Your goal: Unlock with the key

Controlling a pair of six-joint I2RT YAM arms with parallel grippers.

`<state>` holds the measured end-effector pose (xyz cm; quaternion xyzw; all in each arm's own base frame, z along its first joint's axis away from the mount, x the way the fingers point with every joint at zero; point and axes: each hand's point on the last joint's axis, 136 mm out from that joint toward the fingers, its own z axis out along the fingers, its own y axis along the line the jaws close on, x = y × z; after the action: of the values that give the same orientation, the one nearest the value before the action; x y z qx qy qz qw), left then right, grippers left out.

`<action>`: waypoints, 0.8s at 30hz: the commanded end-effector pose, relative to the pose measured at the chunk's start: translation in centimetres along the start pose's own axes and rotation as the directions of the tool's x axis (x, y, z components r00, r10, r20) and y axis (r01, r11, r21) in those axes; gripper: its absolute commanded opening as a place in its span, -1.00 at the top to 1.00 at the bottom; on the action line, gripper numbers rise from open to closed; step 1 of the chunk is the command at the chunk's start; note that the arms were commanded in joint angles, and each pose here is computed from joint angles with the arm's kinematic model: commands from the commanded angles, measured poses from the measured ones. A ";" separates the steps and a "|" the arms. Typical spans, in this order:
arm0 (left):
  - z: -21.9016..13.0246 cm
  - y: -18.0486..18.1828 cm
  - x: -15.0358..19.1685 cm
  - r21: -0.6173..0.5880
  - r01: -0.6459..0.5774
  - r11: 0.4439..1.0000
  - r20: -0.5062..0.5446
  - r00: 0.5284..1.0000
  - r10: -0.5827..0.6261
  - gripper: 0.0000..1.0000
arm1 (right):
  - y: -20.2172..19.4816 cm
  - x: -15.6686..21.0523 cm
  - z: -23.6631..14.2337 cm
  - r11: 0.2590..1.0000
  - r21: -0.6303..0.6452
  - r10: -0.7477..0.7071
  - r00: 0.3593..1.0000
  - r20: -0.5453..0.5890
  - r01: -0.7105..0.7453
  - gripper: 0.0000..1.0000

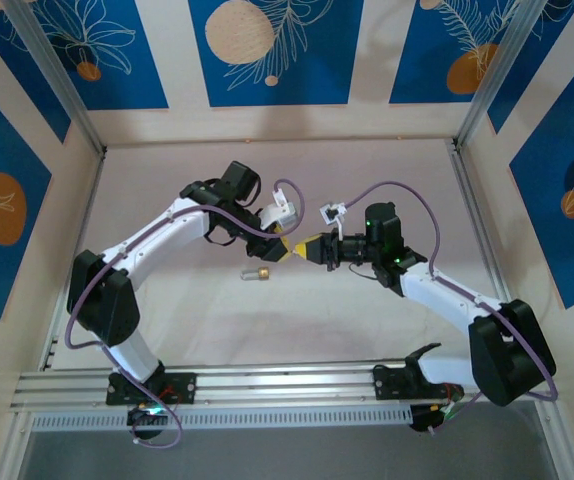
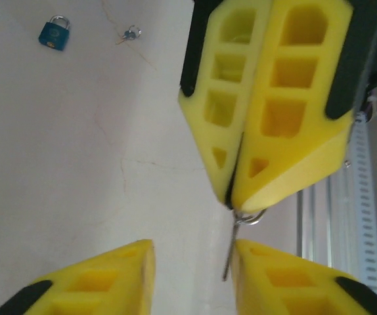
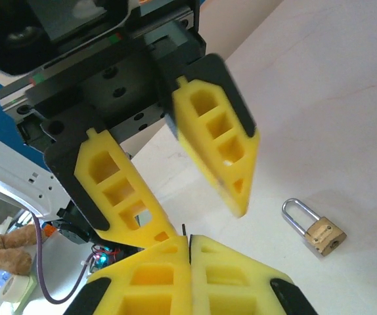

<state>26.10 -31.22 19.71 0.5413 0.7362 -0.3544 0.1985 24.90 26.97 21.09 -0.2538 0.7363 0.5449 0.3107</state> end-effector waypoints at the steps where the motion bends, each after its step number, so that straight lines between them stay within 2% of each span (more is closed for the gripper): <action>1: -0.5 0.8 0.1 -0.059 -0.022 0.998 0.013 1.000 0.023 0.11 | 0.1 -0.3 -0.2 0.999 0.034 -0.031 1.000 -0.003 0.031 1.00; 4: -0.7 1.2 0.4 -0.096 -0.028 0.995 0.006 1.000 0.029 -0.09 | -0.5 -0.2 -0.3 0.997 0.075 -0.030 1.000 0.003 0.030 1.00; 7: -1.4 1.9 0.7 -0.170 -0.041 0.985 -0.012 0.999 0.040 -0.40 | -1.3 -0.2 -0.6 0.991 0.132 -0.032 0.999 0.007 0.031 1.00; 9: -2.2 2.7 0.8 -0.251 -0.055 0.967 -0.015 0.999 0.053 -0.56 | -1.9 -0.1 -0.8 0.985 0.170 -0.029 1.000 0.003 0.028 1.00; 10: -3.0 3.6 0.7 -0.328 -0.056 0.943 -0.011 0.998 0.056 -0.76 | -2.0 -0.1 -0.9 0.983 0.184 -0.030 1.000 0.003 0.029 1.00; 12: -5.1 5.8 0.1 -0.503 -0.047 0.863 0.023 0.997 0.069 -0.99 | -2.2 0.0 -1.2 0.978 0.205 -0.031 1.000 0.004 0.030 1.00; 13: -6.5 7.0 -0.6 -0.600 -0.032 0.800 0.061 0.995 0.085 -1.00 | -2.2 0.1 -1.2 0.977 0.211 -0.032 0.999 0.002 0.031 1.00; 14: -8.3 8.4 -1.0 -0.701 0.018 0.713 0.114 0.990 0.087 -1.00 | -2.2 0.0 -1.3 0.976 0.216 -0.034 0.999 0.003 0.032 1.00; 16: -11.4 9.6 -1.8 -0.810 0.113 0.575 0.214 0.970 0.111 -1.00 | -2.1 0.0 -1.4 0.975 0.221 -0.031 1.000 0.002 0.030 1.00; 18: -14.0 9.9 -2.0 -0.855 0.206 0.477 0.302 0.944 0.134 -1.00 | -2.1 0.1 -1.6 0.973 0.230 -0.028 1.000 0.002 0.027 1.00; 20: -15.7 9.6 -1.9 -0.865 0.270 0.423 0.359 0.922 0.145 -1.00 | -1.9 0.1 -1.8 0.973 0.230 -0.028 1.000 0.002 0.027 1.00; 22: -16.1 9.7 -1.6 -0.881 0.260 0.396 0.339 0.930 0.143 -1.00 | -1.9 0.1 -1.9 0.970 0.240 -0.026 1.000 0.001 0.025 1.00; 24: -15.1 9.8 -1.2 -0.884 0.186 0.429 0.264 0.956 0.131 -0.98 | -2.0 0.2 -2.1 0.968 0.252 -0.022 1.000 -0.001 0.021 1.00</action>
<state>35.81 -20.68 26.22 0.3125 0.7851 -0.0193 0.5344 25.78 24.58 19.19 -0.2152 0.7961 0.4542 0.3371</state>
